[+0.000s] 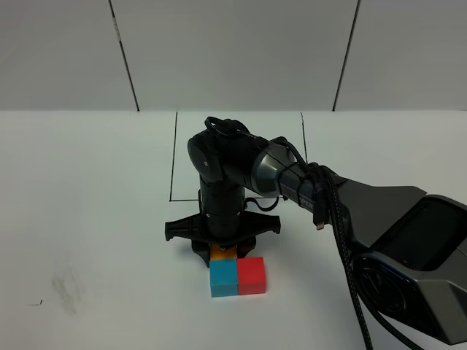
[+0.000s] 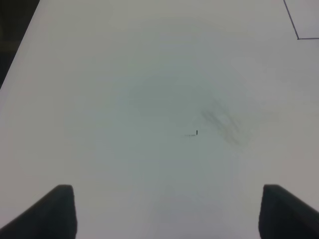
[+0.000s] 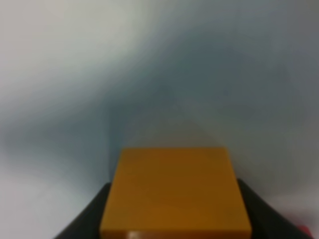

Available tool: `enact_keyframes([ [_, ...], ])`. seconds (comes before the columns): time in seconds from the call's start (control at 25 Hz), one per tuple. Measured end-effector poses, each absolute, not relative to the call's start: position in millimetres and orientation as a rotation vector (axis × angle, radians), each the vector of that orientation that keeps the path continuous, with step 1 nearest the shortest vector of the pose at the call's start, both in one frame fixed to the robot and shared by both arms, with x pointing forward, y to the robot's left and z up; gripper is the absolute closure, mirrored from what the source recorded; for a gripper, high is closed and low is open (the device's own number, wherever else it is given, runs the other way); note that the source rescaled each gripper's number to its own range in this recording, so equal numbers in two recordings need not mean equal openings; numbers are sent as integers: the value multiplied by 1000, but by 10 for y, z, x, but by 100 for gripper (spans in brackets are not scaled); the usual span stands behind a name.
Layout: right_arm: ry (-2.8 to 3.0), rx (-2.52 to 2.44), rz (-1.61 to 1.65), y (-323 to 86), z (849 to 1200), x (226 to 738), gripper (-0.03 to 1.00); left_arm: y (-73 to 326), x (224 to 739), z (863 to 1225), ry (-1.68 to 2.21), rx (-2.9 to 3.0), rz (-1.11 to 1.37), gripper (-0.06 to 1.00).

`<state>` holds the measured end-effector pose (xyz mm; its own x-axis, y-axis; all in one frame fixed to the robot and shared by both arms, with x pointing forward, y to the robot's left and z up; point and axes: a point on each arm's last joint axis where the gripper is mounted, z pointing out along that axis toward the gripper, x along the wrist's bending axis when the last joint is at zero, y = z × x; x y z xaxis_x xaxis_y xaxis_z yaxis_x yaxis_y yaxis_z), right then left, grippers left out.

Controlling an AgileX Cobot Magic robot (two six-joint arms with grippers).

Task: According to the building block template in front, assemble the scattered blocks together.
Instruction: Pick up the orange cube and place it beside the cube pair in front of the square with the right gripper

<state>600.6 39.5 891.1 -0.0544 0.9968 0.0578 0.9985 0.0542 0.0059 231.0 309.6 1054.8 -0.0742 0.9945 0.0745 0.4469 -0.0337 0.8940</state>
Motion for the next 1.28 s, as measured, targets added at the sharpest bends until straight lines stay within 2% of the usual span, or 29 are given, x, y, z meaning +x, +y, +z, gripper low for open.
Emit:
enact_keyframes([
  [1.28,-2317,-2056,-69,400,8916,6002,95,3096,2311,10550,1586,1542,1066,15],
])
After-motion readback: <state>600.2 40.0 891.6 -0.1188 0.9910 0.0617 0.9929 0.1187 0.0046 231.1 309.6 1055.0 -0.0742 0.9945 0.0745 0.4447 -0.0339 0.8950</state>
